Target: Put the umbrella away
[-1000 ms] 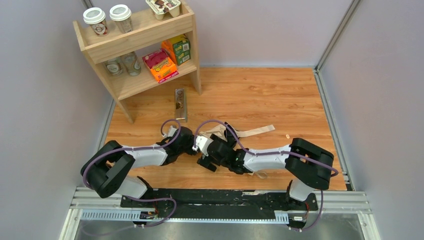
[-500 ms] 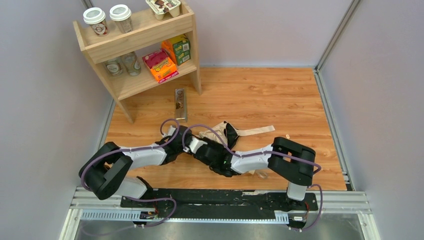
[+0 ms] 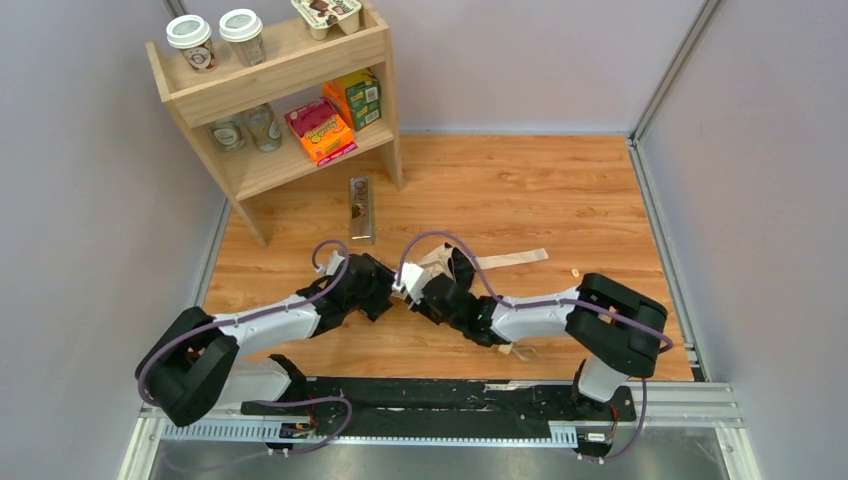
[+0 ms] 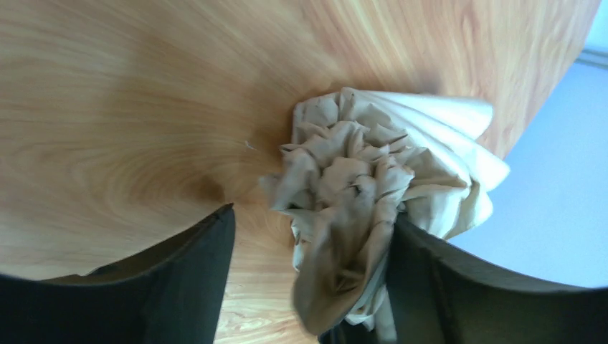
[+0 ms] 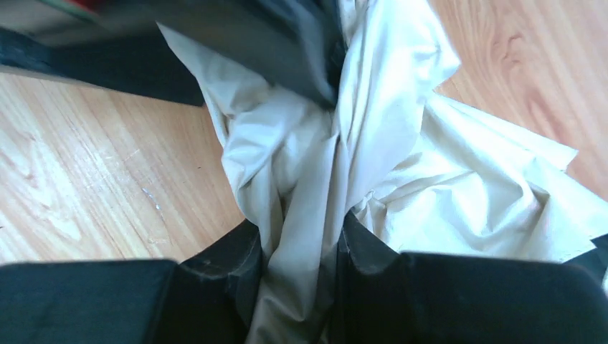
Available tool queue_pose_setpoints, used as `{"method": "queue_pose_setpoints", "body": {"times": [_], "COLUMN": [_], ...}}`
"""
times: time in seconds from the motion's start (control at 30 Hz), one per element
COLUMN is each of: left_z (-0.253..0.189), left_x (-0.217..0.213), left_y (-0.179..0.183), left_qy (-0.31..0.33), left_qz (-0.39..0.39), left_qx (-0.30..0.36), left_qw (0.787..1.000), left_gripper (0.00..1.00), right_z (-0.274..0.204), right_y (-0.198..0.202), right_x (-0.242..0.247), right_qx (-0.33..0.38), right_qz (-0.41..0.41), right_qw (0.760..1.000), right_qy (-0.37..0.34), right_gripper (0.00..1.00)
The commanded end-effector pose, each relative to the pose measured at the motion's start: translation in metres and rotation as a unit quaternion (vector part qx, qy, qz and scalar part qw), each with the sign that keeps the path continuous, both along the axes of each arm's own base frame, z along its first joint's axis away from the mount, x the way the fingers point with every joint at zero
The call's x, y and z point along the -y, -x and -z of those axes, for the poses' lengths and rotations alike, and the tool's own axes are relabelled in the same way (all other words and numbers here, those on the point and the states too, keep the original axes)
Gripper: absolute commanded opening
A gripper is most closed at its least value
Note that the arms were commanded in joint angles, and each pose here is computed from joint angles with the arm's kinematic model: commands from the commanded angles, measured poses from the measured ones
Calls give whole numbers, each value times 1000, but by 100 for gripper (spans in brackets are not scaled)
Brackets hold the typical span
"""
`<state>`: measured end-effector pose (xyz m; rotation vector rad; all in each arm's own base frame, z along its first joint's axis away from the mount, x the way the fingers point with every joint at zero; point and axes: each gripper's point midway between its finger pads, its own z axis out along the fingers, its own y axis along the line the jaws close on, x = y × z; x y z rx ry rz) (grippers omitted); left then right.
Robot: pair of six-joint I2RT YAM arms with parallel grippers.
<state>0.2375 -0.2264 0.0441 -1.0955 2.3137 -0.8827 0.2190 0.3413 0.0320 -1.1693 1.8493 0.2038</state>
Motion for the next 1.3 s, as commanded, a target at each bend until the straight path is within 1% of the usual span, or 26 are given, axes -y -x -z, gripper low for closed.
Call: {"method": "queue_pose_setpoints", "body": {"times": [0.0,0.1,0.17,0.27,0.33,0.43,0.53,0.67,0.7,0.8,0.9,1.0,1.03,1.07,1.1,1.13,1.17,1.2,1.23,1.27], "left_z": [-3,-22,-32,-44,-51,-59,-58,-44,-39,-18,-9,12,27,34,50,56,67,71,81,85], "left_x": [-41,-49,-53,-50,-42,-28,-16,-11,-8,-4,10,9,2,0,-5,-8,-11,-12,-14,-12], "left_y": [-4,-12,-13,-14,-15,-16,-18,-17,-15,-3,3,9,15,15,19,22,24,24,29,27], "left_qy": [-53,-36,-27,-3,12,32,38,32,37,26,36,15,-11,-19,-36,-38,-47,-52,-62,-60], "left_qz": [-21,-34,-40,-38,-22,5,21,18,12,8,4,-9,-15,-23,-31,-41,-44,-37,-33,-28], "left_qx": [48,92,120,149,159,166,155,120,100,35,-8,-54,-82,-91,-113,-125,-134,-132,-143,-139], "left_qw": [997,995,992,988,987,986,987,992,994,999,999,998,996,995,992,991,989,989,987,988], "left_gripper": [81,81,81,81,82,82,82,82,82,82,82,82,82,82,82,83,81,72,68,50], "right_z": [45,43,41,39,40,47,54,57,56,55,53,49,45,42,43,40,39,37,35,33], "right_y": [47,52,55,59,58,55,49,37,36,29,25,28,27,26,31,32,34,35,38,40], "right_x": [20,22,21,20,18,19,24,27,26,24,21,19,16,14,17,16,15,13,12,10], "right_qx": [-227,-318,-380,-448,-487,-528,-548,-550,-549,-541,-529,-513,-505,-494,-495,-487,-481,-469,-460,-449], "right_qz": [-50,-61,-69,-74,-73,-57,-36,-14,-13,-4,1,-13,-22,-30,-31,-41,-48,-57,-68,-75], "right_qw": [972,942,915,878,855,829,817,818,819,824,834,846,851,857,858,863,867,874,879,886], "right_qy": [-44,-91,-118,-152,-164,-173,-177,-170,-169,-166,-157,-144,-146,-144,-131,-127,-122,-113,-101,-88], "right_gripper": [0,0,0,0,0,0,0,0,0,0,0,0,0,0,0,0,0,0,0,0]}}
